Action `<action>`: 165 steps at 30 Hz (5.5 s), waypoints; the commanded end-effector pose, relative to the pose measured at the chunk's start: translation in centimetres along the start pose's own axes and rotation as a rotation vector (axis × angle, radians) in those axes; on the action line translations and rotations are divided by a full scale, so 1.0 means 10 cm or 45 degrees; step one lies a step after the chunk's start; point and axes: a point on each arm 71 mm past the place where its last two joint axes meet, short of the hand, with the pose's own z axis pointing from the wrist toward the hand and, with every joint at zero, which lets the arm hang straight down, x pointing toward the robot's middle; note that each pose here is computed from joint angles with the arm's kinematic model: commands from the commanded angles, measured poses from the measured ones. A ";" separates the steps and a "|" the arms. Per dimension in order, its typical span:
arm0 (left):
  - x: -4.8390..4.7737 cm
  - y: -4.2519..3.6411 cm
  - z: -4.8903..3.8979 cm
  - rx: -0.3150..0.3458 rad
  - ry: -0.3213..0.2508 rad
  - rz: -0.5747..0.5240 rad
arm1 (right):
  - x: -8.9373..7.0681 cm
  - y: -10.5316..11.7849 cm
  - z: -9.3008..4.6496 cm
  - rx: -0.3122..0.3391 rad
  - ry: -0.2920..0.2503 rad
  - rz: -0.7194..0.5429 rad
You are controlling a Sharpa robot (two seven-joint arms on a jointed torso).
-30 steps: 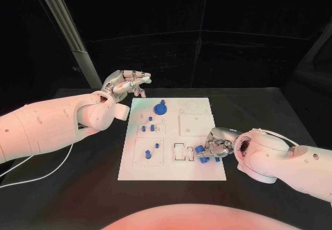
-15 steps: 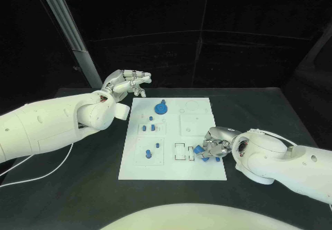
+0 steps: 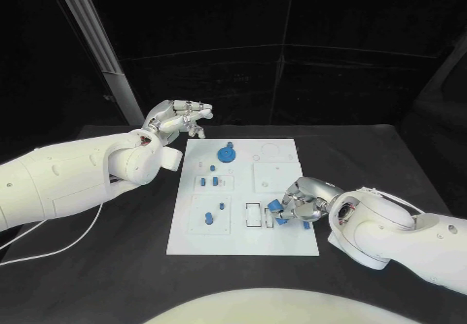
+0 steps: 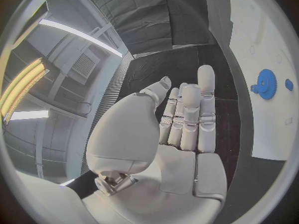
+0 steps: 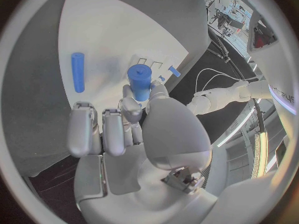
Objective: Assemble the parts on the task board
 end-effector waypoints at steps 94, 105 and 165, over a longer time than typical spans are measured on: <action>0.024 -0.014 0.004 0.003 0.018 -0.011 | -0.33 -0.44 -0.20 0.032 -0.051 -0.067; 0.023 -0.014 -0.002 0.003 0.020 -0.013 | -0.28 -0.56 -0.15 0.169 0.059 -0.283; 0.003 -0.013 -0.012 0.000 0.020 -0.014 | -0.07 -0.17 0.02 0.047 -0.012 -0.423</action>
